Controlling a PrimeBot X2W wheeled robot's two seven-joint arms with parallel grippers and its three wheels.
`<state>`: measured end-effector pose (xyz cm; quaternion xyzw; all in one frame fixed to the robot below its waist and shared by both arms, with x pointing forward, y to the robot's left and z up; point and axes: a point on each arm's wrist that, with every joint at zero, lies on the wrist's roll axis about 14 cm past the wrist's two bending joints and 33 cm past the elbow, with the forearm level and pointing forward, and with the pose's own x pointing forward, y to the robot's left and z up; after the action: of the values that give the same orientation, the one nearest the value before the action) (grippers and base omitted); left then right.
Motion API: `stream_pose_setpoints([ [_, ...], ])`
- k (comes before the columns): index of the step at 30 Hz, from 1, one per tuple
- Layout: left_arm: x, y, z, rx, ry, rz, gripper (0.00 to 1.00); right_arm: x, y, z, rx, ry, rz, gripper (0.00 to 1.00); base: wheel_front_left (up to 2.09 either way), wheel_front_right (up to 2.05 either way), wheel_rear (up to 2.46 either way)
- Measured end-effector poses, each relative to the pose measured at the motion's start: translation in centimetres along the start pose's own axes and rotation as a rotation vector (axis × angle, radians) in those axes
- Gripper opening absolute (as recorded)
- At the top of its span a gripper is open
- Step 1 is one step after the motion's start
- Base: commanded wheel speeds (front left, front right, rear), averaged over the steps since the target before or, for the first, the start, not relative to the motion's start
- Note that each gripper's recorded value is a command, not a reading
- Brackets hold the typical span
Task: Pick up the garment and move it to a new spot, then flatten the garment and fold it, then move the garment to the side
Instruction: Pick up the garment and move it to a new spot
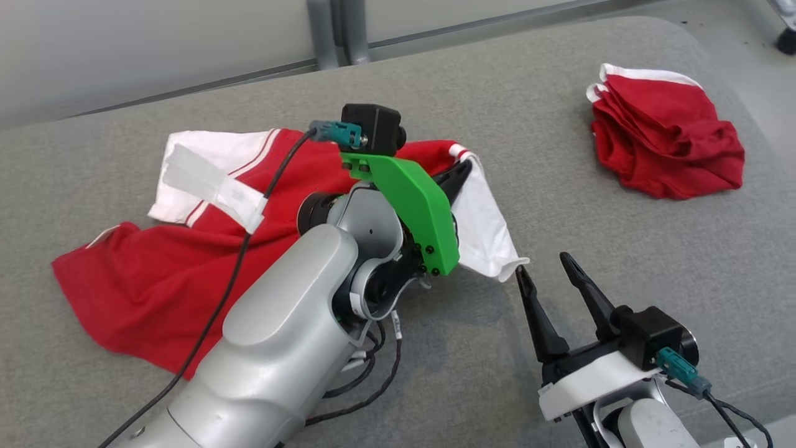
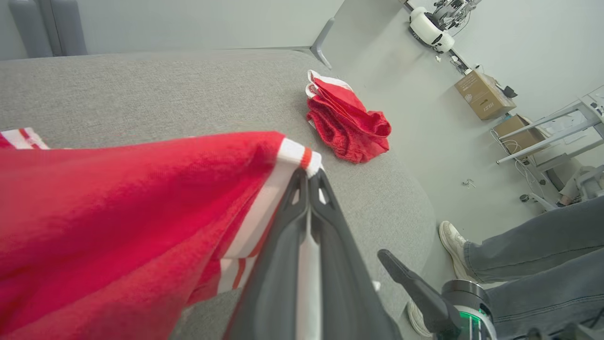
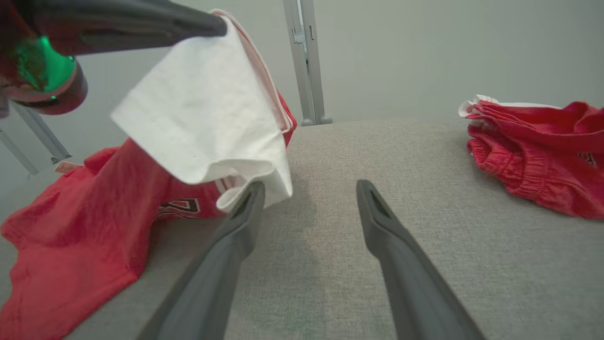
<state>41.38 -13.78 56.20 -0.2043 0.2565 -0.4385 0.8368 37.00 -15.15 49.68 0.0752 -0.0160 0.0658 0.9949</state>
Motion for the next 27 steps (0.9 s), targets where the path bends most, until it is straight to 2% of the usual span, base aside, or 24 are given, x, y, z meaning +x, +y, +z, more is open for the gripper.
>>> stream_pose_setpoints([
  [3, 1.3, 1.7, -2.1, -0.007, 0.046, 0.044, 0.0, -0.6, -1.2, -0.2, -0.006, 0.01, -0.041, 1.0, 0.0, 0.0, 0.0],
  [4, 1.9, 3.2, -3.2, -0.023, 0.065, 0.081, 0.07, -0.9, -1.7, -0.4, -0.008, 0.019, -0.059, 1.0, 0.0, 0.0, 0.0],
  [6, 2.2, 4.9, -4.4, -0.03, 0.091, 0.128, 0.44, -1.0, -2.1, -0.8, -0.011, 0.031, -0.069, 1.0, 0.0, 0.0, 0.0],
  [7, 2.3, 5.8, -4.9, -0.025, 0.095, 0.15, 0.82, -1.1, -2.2, -0.9, -0.012, 0.036, -0.073, 1.0, 0.0, 0.0, 0.0],
  [8, 2.2, 6.5, -5.2, -0.019, 0.1, 0.17, 1.0, -1.1, -2.3, -1.0, -0.014, 0.038, -0.075, 1.0, 0.0, 0.0, 0.0],
  [16, 0.7, 8.3, -5.4, 0.051, 0.098, 0.206, 1.0, -0.4, -1.8, -1.2, -0.034, 0.041, -0.051, 1.0, 0.0, 0.0, 0.0],
  [19, -0.6, 8.7, -3.4, 0.08, 0.008, 0.212, 1.0, -0.2, -1.6, -1.1, -0.038, 0.038, -0.043, 1.0, 0.0, 0.0, 0.0],
  [22, -2.6, 9.6, -3.4, 0.074, -0.055, 0.244, 1.0, -0.2, -1.3, -1.3, -0.047, 0.043, -0.031, 1.0, 0.0, 0.0, 0.0],
  [27, -7.1, 12.0, -2.9, 0.097, -0.19, 0.353, 1.0, -0.3, -1.2, -1.6, -0.063, 0.051, -0.026, 1.0, 0.0, 0.0, 0.0],
])
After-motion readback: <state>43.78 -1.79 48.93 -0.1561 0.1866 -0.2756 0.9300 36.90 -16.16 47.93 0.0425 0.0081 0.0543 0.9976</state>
